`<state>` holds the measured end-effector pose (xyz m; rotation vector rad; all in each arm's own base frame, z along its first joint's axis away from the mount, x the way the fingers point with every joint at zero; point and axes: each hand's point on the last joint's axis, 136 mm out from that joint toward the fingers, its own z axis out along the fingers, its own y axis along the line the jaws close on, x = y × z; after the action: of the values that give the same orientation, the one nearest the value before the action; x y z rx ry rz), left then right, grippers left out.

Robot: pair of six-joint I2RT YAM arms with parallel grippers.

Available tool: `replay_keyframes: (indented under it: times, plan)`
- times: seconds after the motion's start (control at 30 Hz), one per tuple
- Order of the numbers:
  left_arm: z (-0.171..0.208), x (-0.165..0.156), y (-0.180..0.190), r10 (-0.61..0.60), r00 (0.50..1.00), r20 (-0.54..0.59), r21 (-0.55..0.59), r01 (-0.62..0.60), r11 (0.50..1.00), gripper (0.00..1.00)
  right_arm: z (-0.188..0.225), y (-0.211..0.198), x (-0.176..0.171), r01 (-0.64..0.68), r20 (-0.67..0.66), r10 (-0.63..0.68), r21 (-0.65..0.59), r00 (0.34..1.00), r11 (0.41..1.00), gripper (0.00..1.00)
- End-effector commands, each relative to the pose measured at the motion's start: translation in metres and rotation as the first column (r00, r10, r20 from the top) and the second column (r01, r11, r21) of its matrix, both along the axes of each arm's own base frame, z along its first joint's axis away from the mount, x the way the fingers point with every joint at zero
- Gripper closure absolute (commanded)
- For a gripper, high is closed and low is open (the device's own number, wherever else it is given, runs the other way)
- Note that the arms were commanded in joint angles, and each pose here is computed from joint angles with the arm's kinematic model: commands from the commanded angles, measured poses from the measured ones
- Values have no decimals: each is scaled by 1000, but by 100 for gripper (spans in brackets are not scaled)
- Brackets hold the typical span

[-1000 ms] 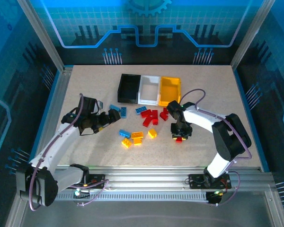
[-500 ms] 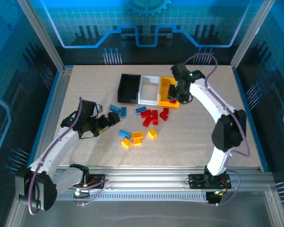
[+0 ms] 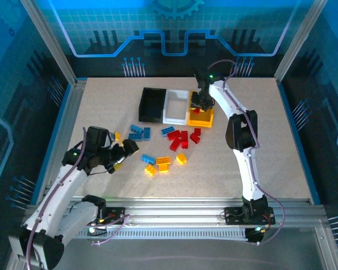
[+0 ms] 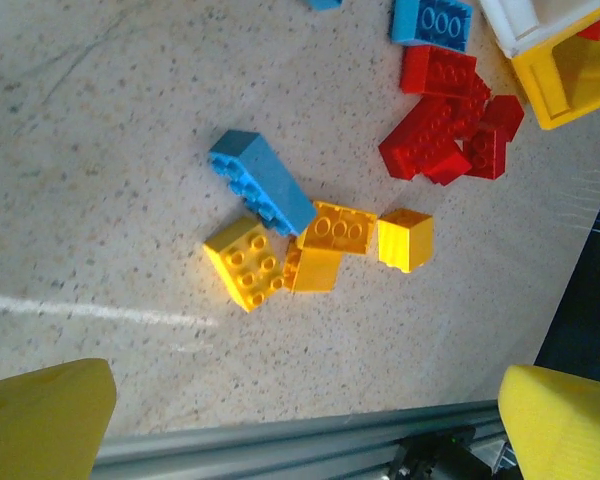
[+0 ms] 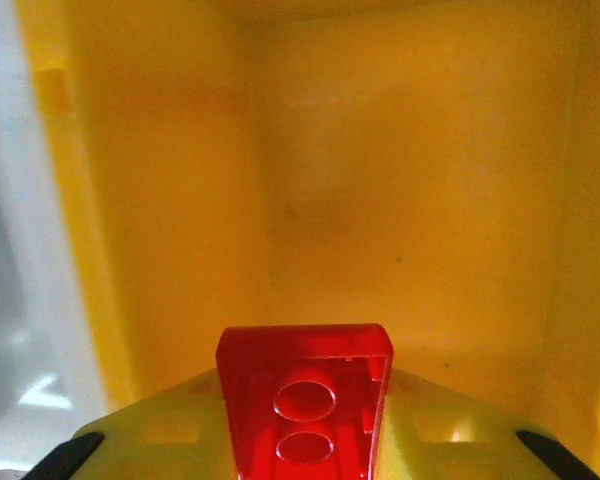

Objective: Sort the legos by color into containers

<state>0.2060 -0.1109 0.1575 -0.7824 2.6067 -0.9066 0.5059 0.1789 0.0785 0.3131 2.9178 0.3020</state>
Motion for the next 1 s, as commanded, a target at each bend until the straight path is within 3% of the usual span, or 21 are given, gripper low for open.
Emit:
replay_keyframes:
  times: [0.0, 0.27, 0.63, 0.77, 0.97]
  plan:
    - [4, -18, 6, 49, 998, -49, 4, -49, 999, 1, -5, -2, -1, 4, -41, -2, 36, 999, 999, 67]
    - [0, -16, 6, 64, 997, -45, -3, -65, 998, 1, 2, -18, 3, 12, -29, -11, 38, 1000, 999, 47]
    - [2, 15, -12, -77, 997, -4, -8, 77, 997, 1, 77, 2, -34, 2, 57, -3, 15, 998, 1000, 42]
    - [-12, 15, -18, -104, 995, -5, -41, 104, 994, 1, 96, 18, -68, -81, 100, 81, -11, 992, 997, 39]
    - [-13, 15, -24, -126, 992, -29, -70, 124, 990, 1, 85, 46, -137, -348, 78, 345, 32, 936, 937, 37]
